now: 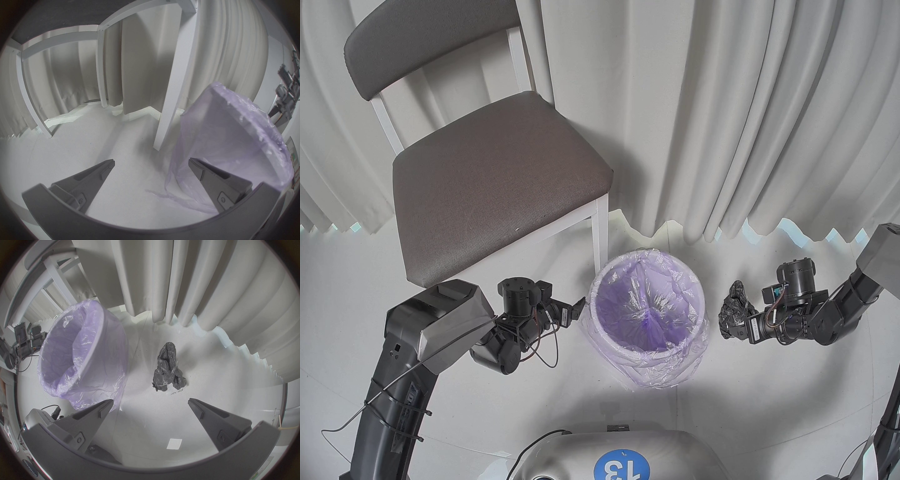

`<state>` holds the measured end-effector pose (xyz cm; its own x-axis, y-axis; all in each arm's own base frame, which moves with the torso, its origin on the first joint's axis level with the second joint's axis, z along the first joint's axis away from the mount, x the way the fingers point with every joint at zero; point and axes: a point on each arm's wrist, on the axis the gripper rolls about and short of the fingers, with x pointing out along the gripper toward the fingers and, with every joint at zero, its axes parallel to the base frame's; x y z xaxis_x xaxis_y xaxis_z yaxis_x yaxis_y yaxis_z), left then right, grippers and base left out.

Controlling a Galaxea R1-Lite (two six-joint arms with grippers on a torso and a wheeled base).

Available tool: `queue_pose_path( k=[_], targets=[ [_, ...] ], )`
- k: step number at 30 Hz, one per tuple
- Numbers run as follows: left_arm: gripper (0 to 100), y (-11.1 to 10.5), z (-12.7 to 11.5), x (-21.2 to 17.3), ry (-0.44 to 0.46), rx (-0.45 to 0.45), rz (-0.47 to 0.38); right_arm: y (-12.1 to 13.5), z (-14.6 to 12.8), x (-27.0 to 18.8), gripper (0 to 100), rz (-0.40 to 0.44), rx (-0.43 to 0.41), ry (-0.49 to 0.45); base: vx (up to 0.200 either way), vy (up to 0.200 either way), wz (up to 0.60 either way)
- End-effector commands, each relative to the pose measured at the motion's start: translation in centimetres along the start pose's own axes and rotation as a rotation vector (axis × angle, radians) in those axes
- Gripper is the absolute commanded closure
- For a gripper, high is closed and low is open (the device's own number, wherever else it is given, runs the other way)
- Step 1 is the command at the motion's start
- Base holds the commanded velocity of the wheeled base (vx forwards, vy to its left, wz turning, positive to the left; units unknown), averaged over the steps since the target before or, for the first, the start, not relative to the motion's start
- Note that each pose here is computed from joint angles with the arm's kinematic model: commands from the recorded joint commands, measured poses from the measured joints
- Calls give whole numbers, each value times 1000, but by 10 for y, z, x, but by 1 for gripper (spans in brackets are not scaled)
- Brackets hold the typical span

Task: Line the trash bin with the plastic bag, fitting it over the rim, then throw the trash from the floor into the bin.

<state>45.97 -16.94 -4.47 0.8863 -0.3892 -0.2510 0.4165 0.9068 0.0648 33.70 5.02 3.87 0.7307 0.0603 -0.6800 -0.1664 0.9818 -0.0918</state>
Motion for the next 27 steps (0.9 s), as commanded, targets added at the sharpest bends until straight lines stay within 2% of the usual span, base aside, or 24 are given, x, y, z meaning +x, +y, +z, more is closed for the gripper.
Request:
queue_pose_path(
  k=[1,5,10,13,17,20,27],
  targets=[
    [0,-16,-13,12,19,10,-25,-3,-2,-17,0,-7,-4,-40,0,0,0],
    [0,-29,-21,19,38,48,-50,-2,-8,-17,0,-7,-7,-59,0,0,0],
    [0,-33,-13,31,30,65,-31,-5,-13,-17,0,-13,-3,-62,0,0,0],
    [0,-29,-9,32,26,62,-11,-7,-16,-18,0,-17,2,-55,0,0,0],
    [0,-12,3,21,16,55,43,-10,-21,-19,0,-8,14,-63,0,0,0],
    [0,-6,16,7,-4,49,62,-9,-24,-20,0,1,19,-78,0,0,0],
    [0,1,24,-22,-4,45,77,-3,-39,-5,0,8,15,-91,0,0,0]
  ],
)
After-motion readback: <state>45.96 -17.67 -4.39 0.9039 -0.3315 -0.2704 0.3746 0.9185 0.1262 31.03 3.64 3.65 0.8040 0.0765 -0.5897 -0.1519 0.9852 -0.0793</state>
